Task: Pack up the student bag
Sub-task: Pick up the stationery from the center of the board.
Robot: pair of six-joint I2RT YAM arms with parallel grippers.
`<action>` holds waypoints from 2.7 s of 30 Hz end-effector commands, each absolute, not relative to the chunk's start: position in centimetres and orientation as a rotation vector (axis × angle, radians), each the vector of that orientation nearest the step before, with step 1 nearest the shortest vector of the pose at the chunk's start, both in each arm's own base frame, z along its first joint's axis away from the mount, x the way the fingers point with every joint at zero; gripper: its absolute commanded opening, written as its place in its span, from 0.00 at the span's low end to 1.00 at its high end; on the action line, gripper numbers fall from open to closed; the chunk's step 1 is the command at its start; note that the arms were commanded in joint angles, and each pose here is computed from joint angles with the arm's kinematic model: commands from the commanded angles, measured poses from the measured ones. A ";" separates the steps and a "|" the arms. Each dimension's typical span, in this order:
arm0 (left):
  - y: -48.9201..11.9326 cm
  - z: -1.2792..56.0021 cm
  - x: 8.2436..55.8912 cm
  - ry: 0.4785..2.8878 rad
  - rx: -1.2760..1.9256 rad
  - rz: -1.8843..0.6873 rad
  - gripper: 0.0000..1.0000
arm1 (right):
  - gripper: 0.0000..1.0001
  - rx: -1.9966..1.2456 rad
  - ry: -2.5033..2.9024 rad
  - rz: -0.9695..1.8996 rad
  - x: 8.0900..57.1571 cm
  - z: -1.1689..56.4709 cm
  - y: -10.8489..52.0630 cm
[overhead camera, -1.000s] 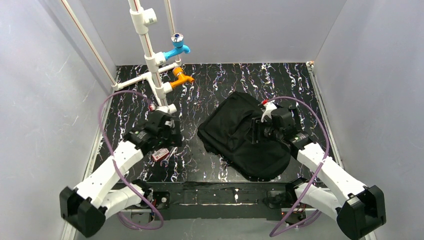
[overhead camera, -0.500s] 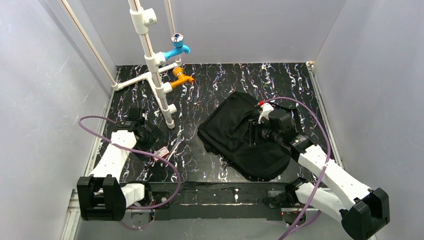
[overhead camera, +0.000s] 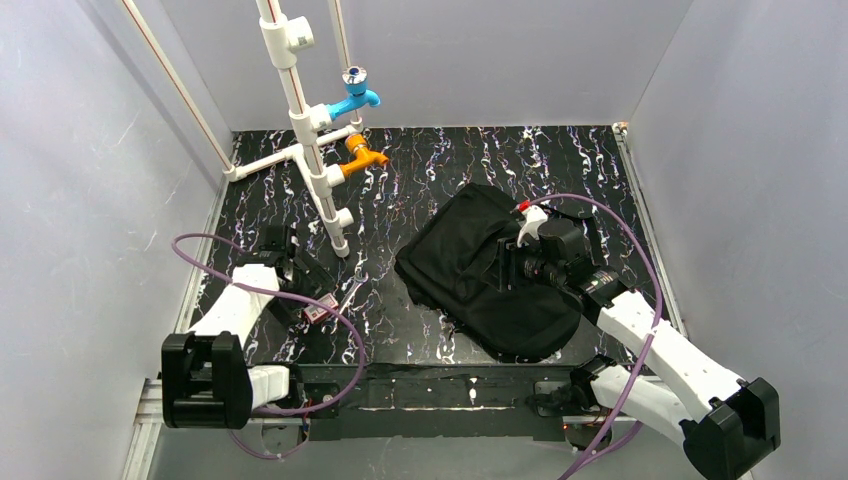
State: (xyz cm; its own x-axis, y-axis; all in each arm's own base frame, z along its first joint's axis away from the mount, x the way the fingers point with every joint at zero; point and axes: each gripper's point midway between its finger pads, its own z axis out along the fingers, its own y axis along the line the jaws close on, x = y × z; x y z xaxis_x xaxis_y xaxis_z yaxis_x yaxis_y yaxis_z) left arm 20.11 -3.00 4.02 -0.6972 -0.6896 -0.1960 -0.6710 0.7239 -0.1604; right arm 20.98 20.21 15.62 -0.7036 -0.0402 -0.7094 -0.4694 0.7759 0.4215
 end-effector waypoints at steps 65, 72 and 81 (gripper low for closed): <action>-26.8 21.0 24.8 2.379 -1.130 -1.222 0.63 | 0.67 -0.113 1.887 1.047 20.6 25.1 32.0; -28.7 20.5 24.5 2.405 -1.160 -1.261 0.64 | 0.64 -0.051 1.895 0.928 21.9 24.3 31.0; -30.4 20.4 24.6 2.420 -1.156 -1.311 0.64 | 0.52 -0.021 1.910 0.932 22.3 23.4 31.7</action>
State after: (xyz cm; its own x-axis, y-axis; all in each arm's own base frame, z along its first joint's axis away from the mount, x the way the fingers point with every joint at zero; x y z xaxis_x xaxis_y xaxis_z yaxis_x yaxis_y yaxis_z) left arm 24.35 -29.50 19.62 -0.6894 -0.6989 0.1906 -0.5614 0.3491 -0.7503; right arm 21.47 31.04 21.73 -0.5592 0.2962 -0.7743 -0.3958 0.7253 0.5633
